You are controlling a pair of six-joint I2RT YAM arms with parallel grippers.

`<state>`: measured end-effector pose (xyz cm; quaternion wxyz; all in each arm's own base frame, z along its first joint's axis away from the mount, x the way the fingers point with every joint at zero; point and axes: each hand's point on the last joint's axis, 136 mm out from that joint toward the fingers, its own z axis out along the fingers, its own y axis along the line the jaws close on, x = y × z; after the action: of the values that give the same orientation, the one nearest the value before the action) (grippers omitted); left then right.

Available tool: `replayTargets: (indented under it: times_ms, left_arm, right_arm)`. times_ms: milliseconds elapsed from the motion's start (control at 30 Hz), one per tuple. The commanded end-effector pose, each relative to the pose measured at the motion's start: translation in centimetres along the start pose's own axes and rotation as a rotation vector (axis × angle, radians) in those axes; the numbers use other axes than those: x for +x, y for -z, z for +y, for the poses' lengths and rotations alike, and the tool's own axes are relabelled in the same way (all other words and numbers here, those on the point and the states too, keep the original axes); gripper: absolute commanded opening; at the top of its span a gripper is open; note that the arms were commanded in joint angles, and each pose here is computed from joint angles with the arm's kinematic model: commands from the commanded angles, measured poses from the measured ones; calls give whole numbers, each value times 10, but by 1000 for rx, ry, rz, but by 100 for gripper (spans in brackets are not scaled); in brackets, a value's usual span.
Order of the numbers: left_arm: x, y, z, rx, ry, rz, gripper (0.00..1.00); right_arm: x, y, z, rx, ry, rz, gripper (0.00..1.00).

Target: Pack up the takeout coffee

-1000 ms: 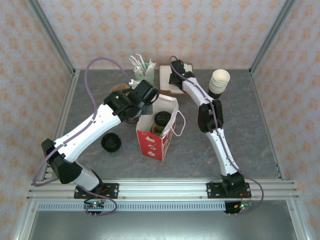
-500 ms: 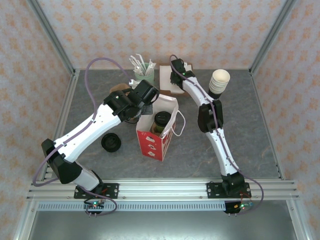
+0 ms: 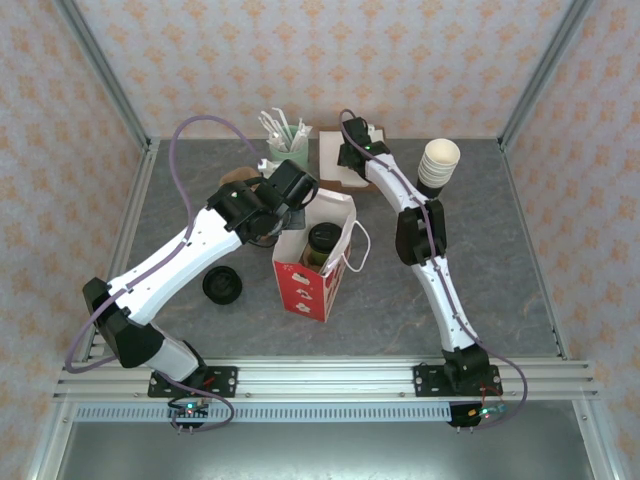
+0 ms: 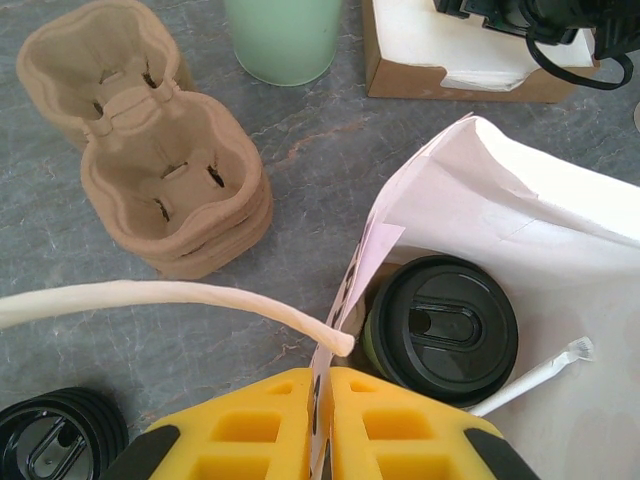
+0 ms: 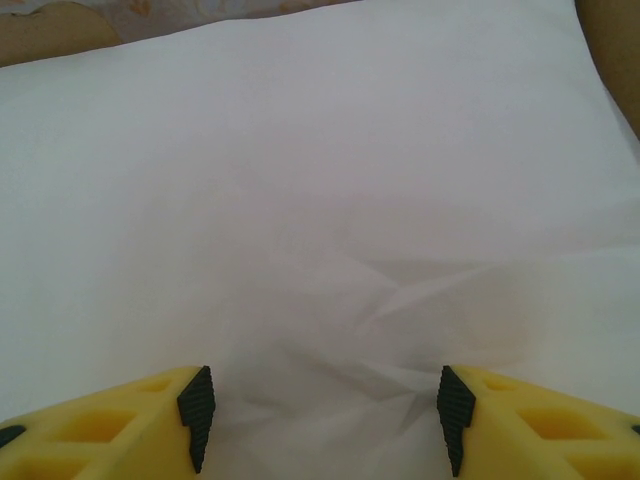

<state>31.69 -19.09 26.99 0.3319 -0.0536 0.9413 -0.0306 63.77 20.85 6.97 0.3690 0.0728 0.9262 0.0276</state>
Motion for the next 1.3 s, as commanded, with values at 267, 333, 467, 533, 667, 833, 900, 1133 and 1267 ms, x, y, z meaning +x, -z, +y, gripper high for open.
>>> replayTargets:
  times_ms: [267, 333, 467, 533, 667, 833, 900, 1133, 1267]
  left_arm:
    - [2, 6, 10, -8, -5, 4, 12]
    - [2, 7, 10, -6, -4, 4, 12]
    - [2, 7, 10, -6, -6, 4, 12]
    - [2, 7, 10, -8, -7, 5, 12]
    - [3, 7, 10, -8, -8, 6, 12]
    - [3, 7, 11, -10, -8, 6, 12]
    - [3, 7, 10, -8, -9, 8, 12]
    - [3, 6, 10, -9, -12, 11, 12]
    - [3, 7, 10, -6, -10, 8, 12]
  right_arm:
    - [13, -14, -11, 48, 5, 19, 56]
    - [12, -12, -9, 39, 4, 18, 52]
    - [9, -10, -7, 27, 0, 17, 38]
    - [8, -8, -5, 21, -1, 14, 32]
    - [6, -6, -3, 10, -2, 13, 23]
    - [0, -1, -1, -1, -11, 4, 21]
    - [-4, 3, 1, -10, -14, -4, 21]
    - [-29, 27, 8, -49, -26, -50, 15]
    - [-49, 48, 14, -80, -35, -87, 10]
